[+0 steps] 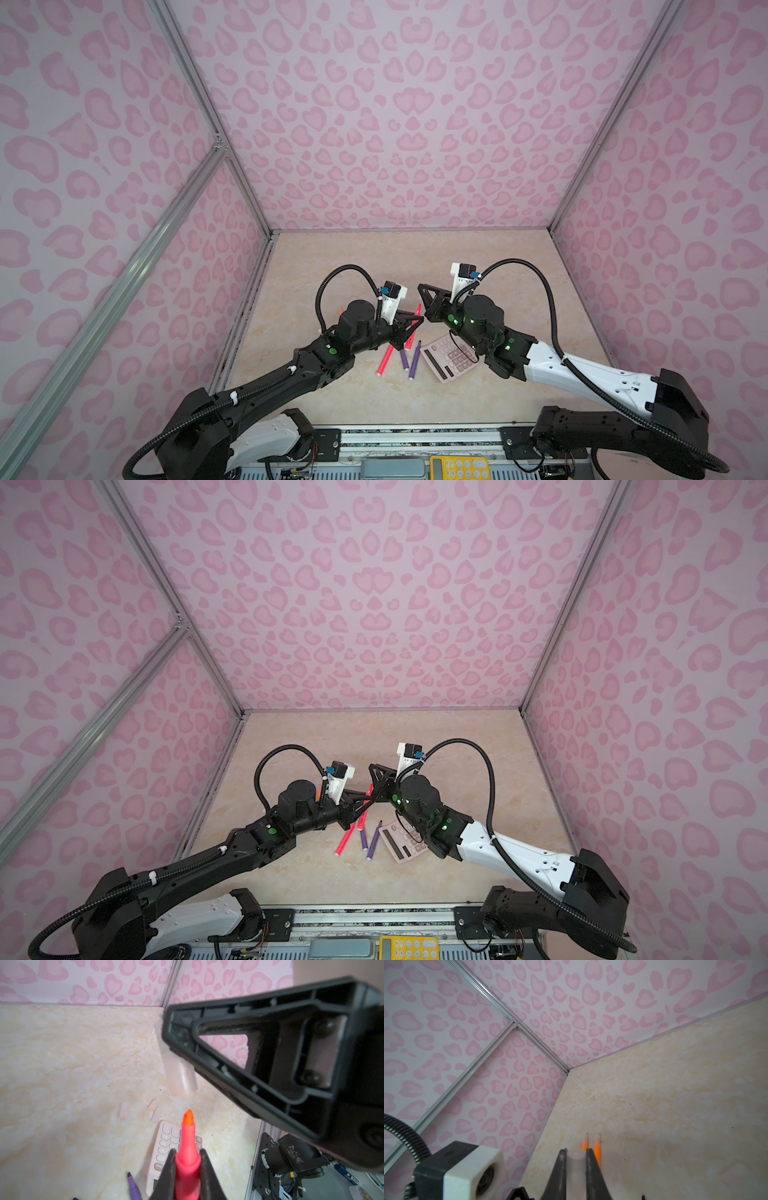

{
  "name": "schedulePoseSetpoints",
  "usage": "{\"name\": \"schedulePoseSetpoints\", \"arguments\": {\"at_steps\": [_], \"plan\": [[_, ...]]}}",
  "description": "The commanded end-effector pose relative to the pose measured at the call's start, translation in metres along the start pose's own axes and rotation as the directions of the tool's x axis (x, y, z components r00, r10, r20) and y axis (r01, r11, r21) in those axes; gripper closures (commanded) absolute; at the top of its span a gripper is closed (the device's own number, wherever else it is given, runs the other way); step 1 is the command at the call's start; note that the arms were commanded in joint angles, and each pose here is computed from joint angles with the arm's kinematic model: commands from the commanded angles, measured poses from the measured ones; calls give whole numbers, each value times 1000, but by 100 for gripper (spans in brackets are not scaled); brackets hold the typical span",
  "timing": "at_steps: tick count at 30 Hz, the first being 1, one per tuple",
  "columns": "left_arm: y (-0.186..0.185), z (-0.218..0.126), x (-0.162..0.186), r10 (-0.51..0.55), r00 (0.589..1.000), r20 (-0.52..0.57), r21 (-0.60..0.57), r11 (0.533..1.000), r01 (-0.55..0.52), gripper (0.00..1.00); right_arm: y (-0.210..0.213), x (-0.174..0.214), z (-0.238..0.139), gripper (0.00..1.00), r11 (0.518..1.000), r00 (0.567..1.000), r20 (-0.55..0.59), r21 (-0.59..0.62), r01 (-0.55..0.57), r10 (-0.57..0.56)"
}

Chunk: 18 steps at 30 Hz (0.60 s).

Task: Insert the pens into the pen caps
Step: 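Lift the cap with the right gripper and bring it above the highlighter tip, then push the cap down onto the highlighter tip with the right gripper while the left holds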

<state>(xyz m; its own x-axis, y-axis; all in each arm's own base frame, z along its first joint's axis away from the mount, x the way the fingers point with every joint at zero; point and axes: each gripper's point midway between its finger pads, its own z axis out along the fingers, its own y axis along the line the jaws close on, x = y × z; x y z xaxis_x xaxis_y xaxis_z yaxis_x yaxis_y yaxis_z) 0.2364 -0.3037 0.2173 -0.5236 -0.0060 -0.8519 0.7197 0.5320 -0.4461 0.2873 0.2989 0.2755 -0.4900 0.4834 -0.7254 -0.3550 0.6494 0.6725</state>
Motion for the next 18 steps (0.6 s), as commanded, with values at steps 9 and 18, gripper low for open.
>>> {"name": "schedulePoseSetpoints", "arguments": {"at_steps": [9, 18], "plan": [[7, -3, -5, 14, 999, 30, -47, 999, -13, 97, 1, 6, -2, 100, 1000, 1000, 9, 1, 8, -8], [8, -5, -6, 17, 999, 36, -53, 999, -15, 97, 0, 17, 4, 100, 1000, 1000, -13, 10, 15, -15]]}}
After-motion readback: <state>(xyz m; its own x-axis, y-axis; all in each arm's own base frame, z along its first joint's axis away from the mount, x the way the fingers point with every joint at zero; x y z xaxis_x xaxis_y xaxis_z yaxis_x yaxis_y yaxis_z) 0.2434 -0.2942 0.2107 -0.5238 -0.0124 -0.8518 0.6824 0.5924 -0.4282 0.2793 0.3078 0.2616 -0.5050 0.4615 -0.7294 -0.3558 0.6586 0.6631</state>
